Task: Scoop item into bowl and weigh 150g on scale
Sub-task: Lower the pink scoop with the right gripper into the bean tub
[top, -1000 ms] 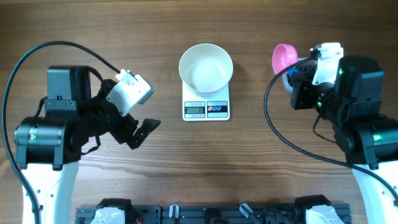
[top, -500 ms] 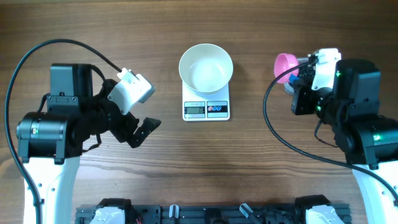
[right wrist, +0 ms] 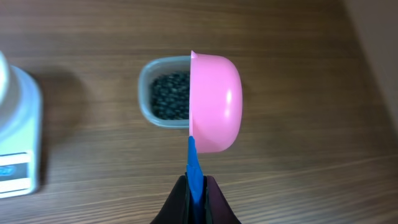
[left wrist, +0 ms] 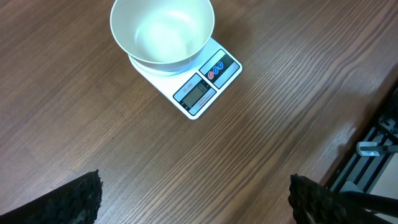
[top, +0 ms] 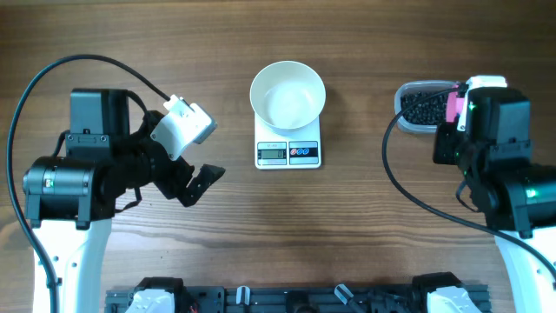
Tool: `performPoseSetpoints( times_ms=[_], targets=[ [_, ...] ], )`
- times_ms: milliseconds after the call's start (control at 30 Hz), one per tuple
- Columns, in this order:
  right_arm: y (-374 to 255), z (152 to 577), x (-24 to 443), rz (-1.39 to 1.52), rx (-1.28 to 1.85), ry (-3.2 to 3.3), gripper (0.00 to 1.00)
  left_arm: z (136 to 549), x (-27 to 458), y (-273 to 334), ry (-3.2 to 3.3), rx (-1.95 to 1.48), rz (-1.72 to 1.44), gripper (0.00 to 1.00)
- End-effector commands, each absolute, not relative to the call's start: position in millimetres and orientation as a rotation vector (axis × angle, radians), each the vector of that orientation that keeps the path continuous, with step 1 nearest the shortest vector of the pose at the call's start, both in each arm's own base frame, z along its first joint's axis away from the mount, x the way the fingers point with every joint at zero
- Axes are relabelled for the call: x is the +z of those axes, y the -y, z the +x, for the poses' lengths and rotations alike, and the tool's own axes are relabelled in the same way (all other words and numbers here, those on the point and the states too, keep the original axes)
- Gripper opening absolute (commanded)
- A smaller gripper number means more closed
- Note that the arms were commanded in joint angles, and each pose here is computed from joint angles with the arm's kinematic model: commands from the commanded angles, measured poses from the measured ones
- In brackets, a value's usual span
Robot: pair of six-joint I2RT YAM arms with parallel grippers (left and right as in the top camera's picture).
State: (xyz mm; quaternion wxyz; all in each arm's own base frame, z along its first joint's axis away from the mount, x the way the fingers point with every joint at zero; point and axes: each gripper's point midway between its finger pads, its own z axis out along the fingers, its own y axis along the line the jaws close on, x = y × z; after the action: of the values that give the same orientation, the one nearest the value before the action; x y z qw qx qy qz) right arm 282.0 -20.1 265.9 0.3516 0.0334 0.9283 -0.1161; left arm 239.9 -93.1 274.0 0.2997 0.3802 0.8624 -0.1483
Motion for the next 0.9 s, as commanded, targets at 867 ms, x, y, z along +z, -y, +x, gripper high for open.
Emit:
performPoseSetpoints(
  times_ms=[867],
  targets=[
    [6, 329, 210, -0.044, -0.306, -2.637, 0.04, 242, 280, 93, -2.268, -0.388, 1.015, 1.0]
  ],
)
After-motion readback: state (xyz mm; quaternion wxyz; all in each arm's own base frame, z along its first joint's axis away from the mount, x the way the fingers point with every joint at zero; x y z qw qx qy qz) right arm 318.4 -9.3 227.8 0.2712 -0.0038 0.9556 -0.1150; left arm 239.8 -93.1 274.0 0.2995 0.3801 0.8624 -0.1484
